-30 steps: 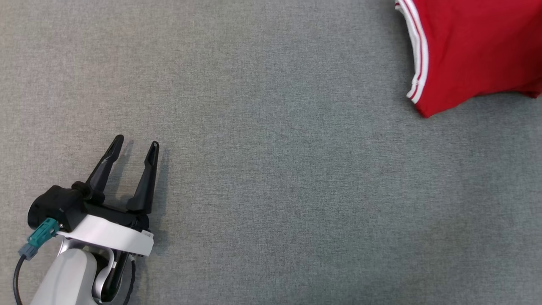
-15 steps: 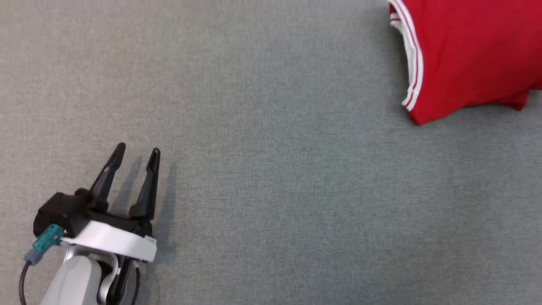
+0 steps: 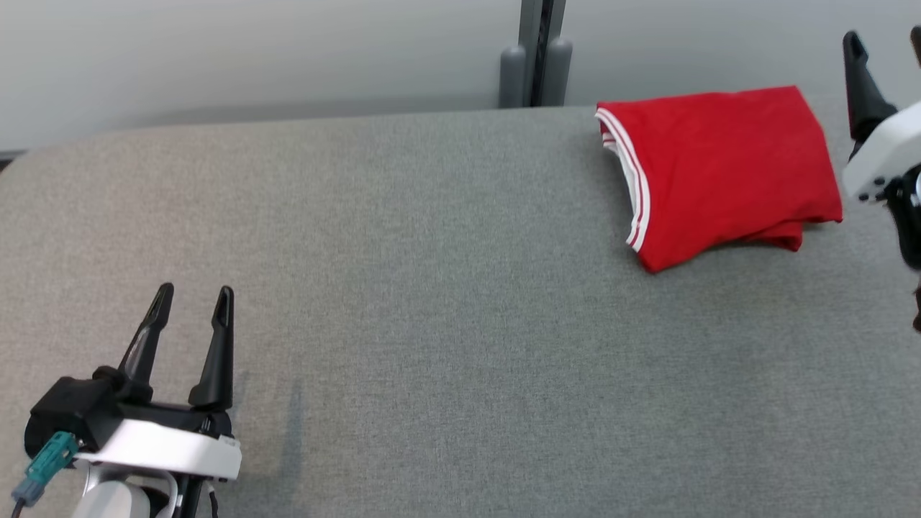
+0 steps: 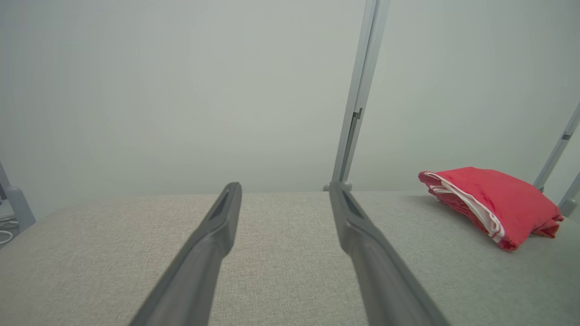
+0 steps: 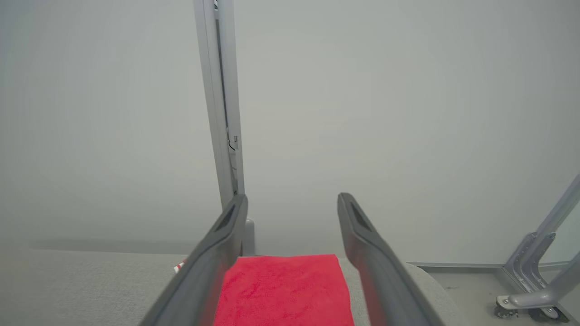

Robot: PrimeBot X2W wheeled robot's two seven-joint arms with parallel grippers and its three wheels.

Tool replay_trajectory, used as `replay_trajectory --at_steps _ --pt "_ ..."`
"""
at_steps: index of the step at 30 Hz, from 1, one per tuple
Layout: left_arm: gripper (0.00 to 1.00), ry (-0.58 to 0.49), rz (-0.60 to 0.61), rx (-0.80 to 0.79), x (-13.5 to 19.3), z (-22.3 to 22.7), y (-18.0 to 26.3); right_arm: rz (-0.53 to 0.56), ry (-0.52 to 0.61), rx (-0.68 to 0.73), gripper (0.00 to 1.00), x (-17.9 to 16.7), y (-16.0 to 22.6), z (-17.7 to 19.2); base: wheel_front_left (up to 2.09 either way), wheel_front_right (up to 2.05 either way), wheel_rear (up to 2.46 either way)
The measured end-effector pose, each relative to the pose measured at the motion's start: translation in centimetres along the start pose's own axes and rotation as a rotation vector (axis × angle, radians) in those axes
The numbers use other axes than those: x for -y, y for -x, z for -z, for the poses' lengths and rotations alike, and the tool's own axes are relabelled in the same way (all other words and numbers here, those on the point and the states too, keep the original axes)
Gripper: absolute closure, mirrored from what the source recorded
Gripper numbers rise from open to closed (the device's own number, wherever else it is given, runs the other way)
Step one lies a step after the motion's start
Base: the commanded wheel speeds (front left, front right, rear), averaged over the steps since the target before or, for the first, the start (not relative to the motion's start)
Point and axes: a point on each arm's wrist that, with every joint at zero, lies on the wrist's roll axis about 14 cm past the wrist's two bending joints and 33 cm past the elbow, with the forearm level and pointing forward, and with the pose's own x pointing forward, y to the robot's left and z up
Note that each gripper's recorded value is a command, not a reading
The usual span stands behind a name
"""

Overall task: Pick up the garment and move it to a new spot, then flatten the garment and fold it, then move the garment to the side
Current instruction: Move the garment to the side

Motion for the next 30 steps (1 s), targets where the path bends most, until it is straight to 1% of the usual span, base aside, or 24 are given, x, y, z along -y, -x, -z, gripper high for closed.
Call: replay_trajectory --at_steps 3,8,12,16,19,25,30 --pt "0.00 -0.014 -0.001 0.025 0.2 -1.1 1.1 -0.020 -0.049 0.051 0.00 -0.4 2.3 -1.1 0.00 0.00 0.00" --pt "0.00 -0.025 -0.009 0.062 0.4 -2.5 2.4 -0.040 -0.121 0.101 0.00 -0.8 6.3 -0.9 0.00 0.00 0.00" --pt "0.00 -0.026 -0.018 0.074 0.4 -2.9 3.3 -0.074 -0.191 0.088 0.00 -2.4 9.2 1.1 0.00 0.00 0.00" --pt "0.00 -0.012 -0.035 0.065 0.4 -2.5 4.6 -0.068 -0.245 0.075 0.00 -3.1 12.3 3.6 0.00 0.00 0.00" --pt "0.00 -0.008 -0.060 0.077 0.0 -2.9 5.3 -0.079 -0.288 0.051 0.00 -4.7 14.1 5.4 0.00 0.00 0.00" --pt "0.00 0.025 -0.108 0.053 -0.2 -1.7 6.7 -0.079 -0.292 0.056 0.00 -6.3 16.5 7.0 0.00 0.00 0.00" --pt "0.00 0.024 -0.135 0.024 -0.5 -0.7 7.8 -0.087 -0.276 0.052 0.00 -7.4 18.0 8.4 0.00 0.00 0.00"
